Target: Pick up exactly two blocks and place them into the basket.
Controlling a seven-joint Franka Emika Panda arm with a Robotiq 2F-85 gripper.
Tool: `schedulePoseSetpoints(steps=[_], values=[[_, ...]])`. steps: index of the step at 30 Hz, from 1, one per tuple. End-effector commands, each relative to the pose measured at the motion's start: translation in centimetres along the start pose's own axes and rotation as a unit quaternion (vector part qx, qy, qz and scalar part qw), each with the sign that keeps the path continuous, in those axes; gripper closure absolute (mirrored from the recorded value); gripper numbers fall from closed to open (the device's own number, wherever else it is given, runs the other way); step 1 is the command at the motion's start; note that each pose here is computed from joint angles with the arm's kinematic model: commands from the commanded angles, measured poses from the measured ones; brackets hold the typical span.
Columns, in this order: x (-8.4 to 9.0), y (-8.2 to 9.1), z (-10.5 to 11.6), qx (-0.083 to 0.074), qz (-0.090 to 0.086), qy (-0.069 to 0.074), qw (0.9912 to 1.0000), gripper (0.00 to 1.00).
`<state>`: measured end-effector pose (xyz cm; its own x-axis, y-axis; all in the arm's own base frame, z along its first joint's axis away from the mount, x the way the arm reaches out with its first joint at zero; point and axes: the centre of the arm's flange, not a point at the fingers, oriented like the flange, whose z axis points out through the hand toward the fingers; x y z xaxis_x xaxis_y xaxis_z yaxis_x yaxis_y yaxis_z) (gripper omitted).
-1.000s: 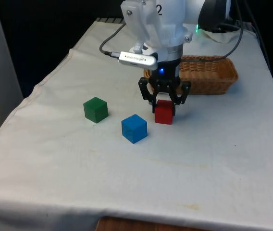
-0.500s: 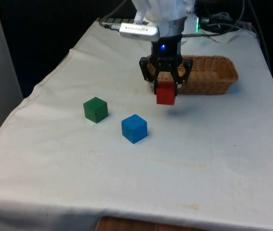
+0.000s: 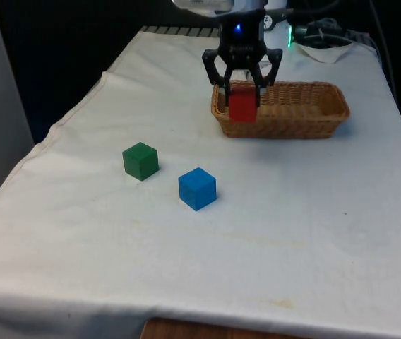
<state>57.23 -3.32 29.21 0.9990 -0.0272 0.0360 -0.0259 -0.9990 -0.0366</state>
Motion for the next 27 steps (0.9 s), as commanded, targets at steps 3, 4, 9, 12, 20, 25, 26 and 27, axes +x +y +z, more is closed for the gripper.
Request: schedulePoseSetpoints(steps=[3,4,9,12,20,25,26,27], values=[[-1.5,0.4,-2.0,0.001,-0.004,0.002,0.99999,1.00],[-1.8,0.4,-2.4,0.002,-0.005,0.002,0.99998,1.00],[-2.9,0.4,-3.8,0.011,-0.008,0.006,0.99989,1.00],[-3.8,0.4,-4.9,0.010,-0.008,0.011,0.99985,1.00],[-5.5,0.1,-6.8,0.016,-0.013,0.026,0.99946,1.00],[-6.8,-0.3,-8.0,0.013,-0.018,0.033,0.99922,1.00],[-7.0,-0.4,-8.1,0.012,-0.018,0.034,0.99919,1.00],[-6.9,-0.3,-8.0,0.017,-0.020,0.032,0.99914,1.00]])
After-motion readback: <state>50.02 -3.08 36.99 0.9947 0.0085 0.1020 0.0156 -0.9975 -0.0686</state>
